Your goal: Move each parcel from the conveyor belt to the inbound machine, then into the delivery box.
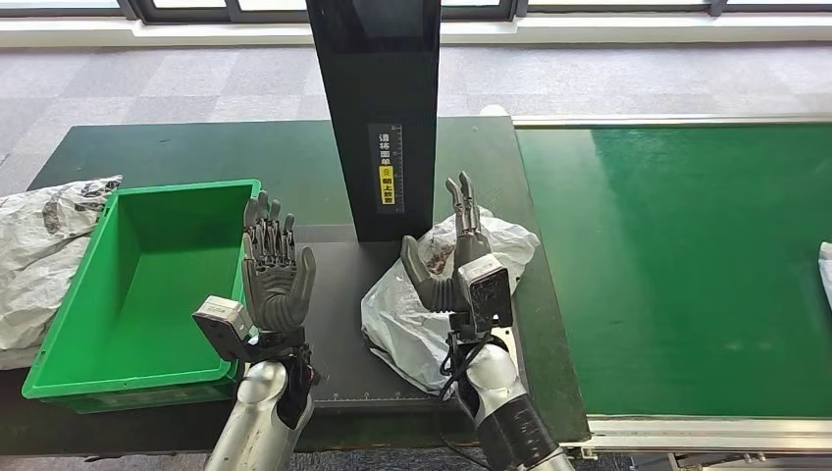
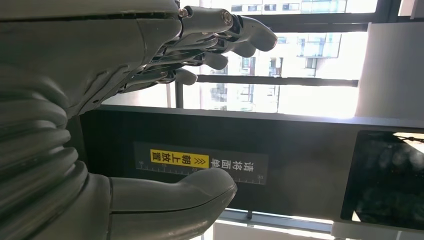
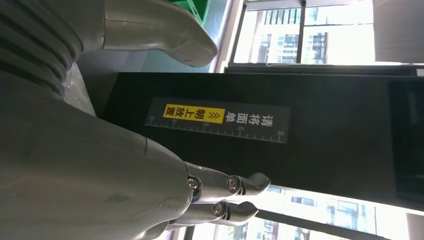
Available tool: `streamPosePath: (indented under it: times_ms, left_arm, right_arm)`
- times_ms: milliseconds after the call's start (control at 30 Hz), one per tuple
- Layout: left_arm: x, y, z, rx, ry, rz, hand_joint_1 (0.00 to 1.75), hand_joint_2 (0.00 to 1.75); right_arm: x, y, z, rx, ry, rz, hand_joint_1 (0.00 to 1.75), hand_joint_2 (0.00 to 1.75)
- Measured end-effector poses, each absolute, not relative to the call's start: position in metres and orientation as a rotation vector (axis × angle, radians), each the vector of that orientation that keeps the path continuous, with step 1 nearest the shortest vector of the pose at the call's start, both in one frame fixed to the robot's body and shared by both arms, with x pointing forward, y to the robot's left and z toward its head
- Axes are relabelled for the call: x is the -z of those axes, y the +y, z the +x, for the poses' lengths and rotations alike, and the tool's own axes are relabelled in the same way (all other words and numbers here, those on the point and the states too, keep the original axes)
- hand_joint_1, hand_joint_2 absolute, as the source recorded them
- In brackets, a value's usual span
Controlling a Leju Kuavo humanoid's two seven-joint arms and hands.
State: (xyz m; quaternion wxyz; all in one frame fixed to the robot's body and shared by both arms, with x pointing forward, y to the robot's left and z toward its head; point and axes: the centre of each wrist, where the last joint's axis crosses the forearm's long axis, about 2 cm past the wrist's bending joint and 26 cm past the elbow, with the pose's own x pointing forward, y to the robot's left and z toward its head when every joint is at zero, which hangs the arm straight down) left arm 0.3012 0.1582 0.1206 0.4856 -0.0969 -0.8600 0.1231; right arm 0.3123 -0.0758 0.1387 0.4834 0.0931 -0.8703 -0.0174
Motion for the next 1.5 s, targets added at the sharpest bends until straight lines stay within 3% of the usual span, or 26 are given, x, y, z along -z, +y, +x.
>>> streamPosePath:
  times_ms: [433,567,867,1133,1500]
  left_arm:
    - [-0.121,0.158,0.301,-0.301,-2.094,-0.233,0.00,1.75]
    - [-0.121,0.158,0.301,-0.283,-2.098,-0.225,0.00,1.75]
    - [-0.098,0.129,0.298,0.204,-2.051,0.074,0.00,1.75]
    - [-0.085,0.097,0.293,0.527,-1.921,0.236,0.00,1.75]
    - [-0.076,0.060,0.291,0.923,-1.679,0.381,0.00,1.75]
  right_arm:
    - [-0.149,-0.078,0.313,0.074,-2.161,0.204,0.00,0.00]
    - [-0.155,-0.083,0.313,0.079,-2.207,0.091,0.00,1.75]
    - [-0.150,-0.105,0.297,0.013,-2.299,-0.258,0.00,1.75]
    - [-0.135,-0.126,0.293,-0.074,-2.277,-0.341,0.00,1.75]
    - [-0.119,-0.156,0.291,-0.016,-2.196,-0.406,0.00,1.75]
